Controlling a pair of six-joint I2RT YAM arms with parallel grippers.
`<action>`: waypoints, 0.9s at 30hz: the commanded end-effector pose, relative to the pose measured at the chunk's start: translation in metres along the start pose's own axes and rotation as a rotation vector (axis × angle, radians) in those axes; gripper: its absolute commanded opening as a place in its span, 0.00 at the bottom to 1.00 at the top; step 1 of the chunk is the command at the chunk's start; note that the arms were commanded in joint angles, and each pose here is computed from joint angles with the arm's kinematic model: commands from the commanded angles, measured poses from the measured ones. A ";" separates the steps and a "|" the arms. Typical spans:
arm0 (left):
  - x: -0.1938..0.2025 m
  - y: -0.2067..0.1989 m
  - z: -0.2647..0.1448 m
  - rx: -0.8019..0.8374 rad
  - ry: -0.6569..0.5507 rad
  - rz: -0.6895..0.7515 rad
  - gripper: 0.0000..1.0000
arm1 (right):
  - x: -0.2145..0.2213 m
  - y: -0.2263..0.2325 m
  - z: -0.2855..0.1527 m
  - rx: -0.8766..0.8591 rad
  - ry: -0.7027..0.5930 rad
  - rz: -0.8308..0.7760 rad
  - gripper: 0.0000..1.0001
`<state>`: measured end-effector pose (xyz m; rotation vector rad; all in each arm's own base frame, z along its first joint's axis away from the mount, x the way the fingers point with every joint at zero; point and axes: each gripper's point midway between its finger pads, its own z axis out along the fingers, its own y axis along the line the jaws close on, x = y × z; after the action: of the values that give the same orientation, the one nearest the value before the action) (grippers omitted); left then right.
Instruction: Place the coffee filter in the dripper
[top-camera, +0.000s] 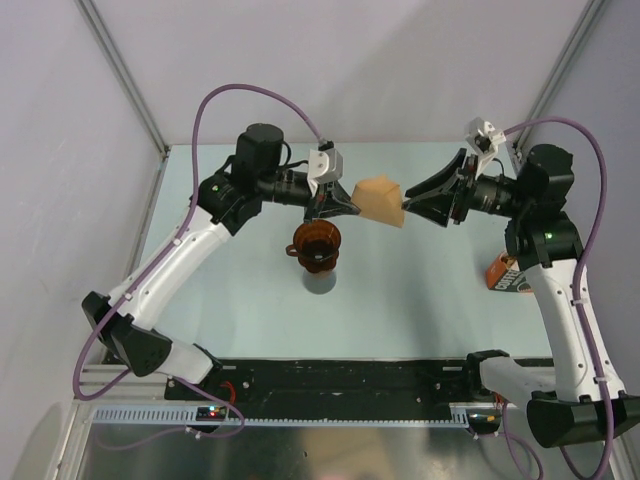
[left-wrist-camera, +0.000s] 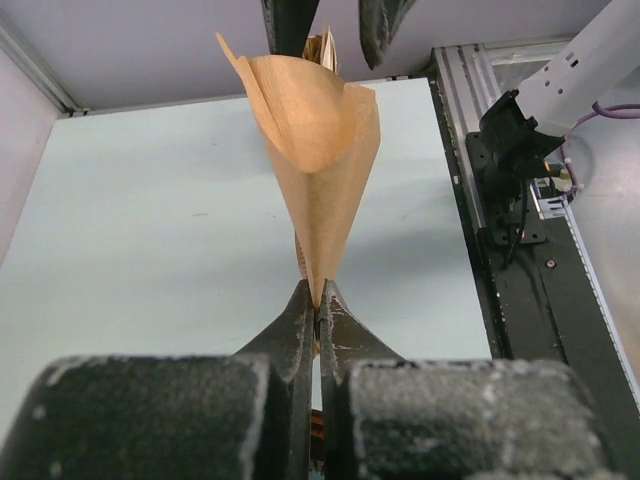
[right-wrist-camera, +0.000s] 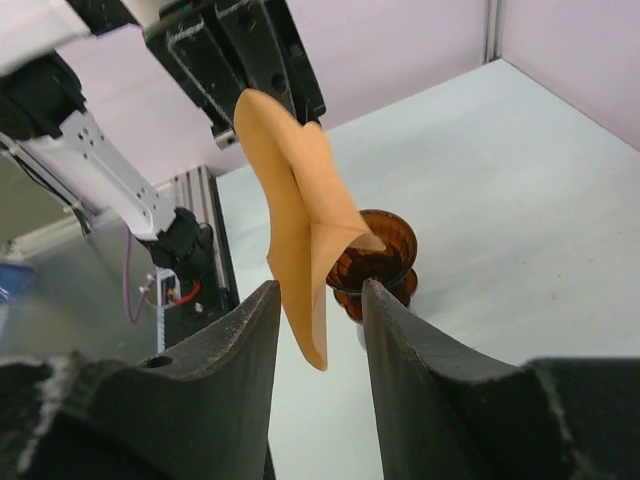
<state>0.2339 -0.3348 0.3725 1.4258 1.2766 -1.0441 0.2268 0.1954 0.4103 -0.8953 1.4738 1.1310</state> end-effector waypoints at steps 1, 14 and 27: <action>-0.020 -0.006 -0.009 0.014 -0.049 0.127 0.00 | -0.027 0.005 -0.002 0.001 -0.057 0.100 0.43; -0.030 -0.004 -0.005 0.006 -0.055 0.126 0.00 | -0.015 -0.008 0.024 0.037 -0.015 0.110 0.45; -0.038 -0.013 -0.006 0.056 -0.084 0.093 0.00 | 0.005 -0.003 0.032 -0.073 0.051 -0.057 0.69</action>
<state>0.2287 -0.3370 0.3798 1.4559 1.2119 -1.0410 0.2438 0.2252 0.3841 -0.8789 1.6068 1.1909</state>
